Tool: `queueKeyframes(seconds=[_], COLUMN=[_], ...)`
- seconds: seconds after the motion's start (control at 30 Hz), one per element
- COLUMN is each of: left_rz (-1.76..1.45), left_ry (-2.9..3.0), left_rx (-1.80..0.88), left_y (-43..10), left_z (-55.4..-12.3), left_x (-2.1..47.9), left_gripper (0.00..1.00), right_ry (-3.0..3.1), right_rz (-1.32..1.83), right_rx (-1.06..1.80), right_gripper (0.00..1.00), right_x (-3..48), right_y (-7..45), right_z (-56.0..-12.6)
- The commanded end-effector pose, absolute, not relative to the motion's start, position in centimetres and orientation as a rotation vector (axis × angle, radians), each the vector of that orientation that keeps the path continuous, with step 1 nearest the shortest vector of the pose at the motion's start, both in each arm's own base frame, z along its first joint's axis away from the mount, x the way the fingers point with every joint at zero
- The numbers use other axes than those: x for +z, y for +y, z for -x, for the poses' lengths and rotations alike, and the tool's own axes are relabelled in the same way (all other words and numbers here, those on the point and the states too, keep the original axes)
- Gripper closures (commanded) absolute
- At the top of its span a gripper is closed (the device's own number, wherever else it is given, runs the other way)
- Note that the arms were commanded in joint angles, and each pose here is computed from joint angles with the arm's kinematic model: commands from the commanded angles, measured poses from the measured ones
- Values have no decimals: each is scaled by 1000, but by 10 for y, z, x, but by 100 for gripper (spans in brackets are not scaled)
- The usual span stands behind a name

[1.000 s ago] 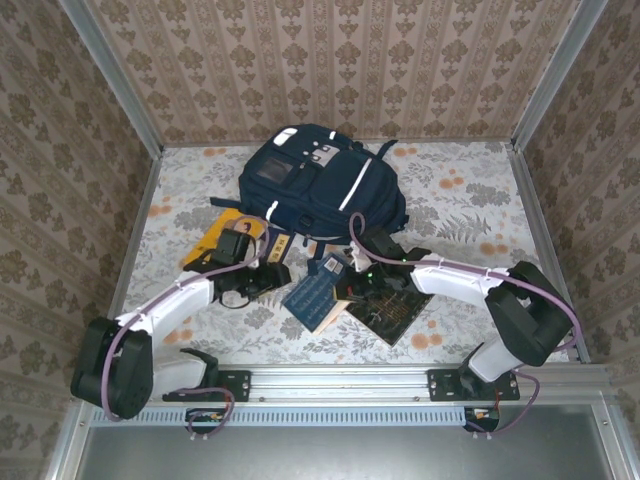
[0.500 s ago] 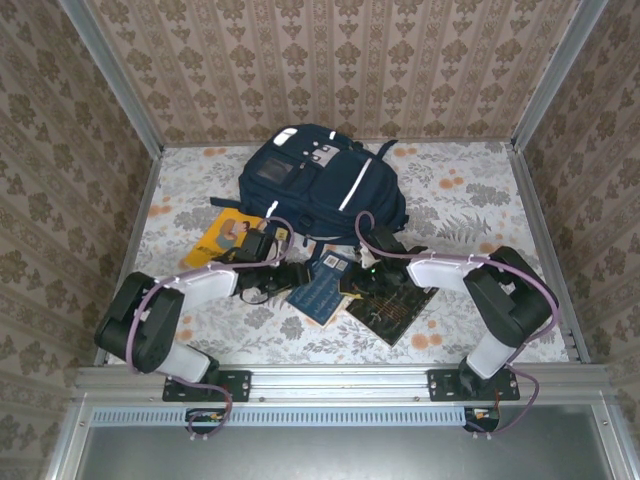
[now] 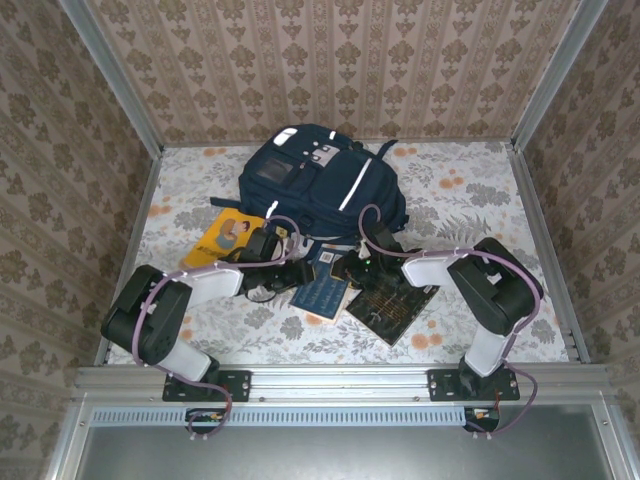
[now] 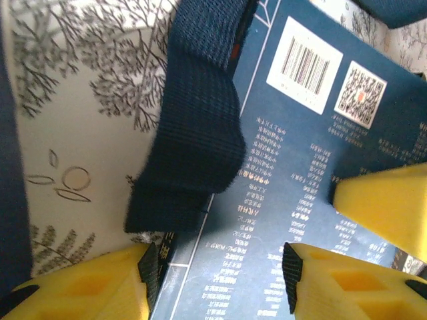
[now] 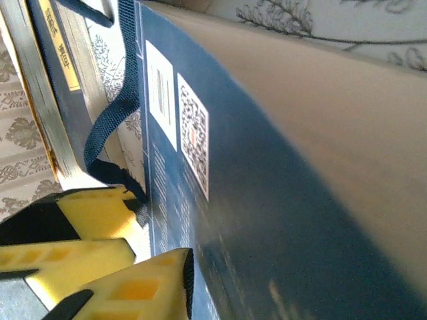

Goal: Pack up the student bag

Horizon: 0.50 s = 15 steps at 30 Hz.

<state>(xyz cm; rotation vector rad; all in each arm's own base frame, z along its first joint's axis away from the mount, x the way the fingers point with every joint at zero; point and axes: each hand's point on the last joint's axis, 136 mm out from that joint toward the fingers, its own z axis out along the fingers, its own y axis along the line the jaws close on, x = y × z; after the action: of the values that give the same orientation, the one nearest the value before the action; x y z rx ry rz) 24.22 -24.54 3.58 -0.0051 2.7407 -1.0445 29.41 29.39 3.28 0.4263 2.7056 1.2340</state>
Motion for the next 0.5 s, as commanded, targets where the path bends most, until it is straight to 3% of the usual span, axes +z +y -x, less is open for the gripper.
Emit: queueKeyframes(seconds=[0.0, 0.17, 0.47], left_rz=[6, 8, 46], left_ry=[2813, 2801, 2753], left_rx=[-1047, -909, -1123], left_y=[-242, -217, -230], left_z=[-222, -222, -227], left_x=[29, 40, 43], left_gripper=[46, 40, 38], right_ry=[2696, 2664, 2544], right_rz=[-456, -406, -342], right_rx=[1268, 1326, 1621], right_gripper=[83, 99, 100], right_x=[28, 44, 78], right_y=[297, 294, 298], right_z=[-295, -293, -292])
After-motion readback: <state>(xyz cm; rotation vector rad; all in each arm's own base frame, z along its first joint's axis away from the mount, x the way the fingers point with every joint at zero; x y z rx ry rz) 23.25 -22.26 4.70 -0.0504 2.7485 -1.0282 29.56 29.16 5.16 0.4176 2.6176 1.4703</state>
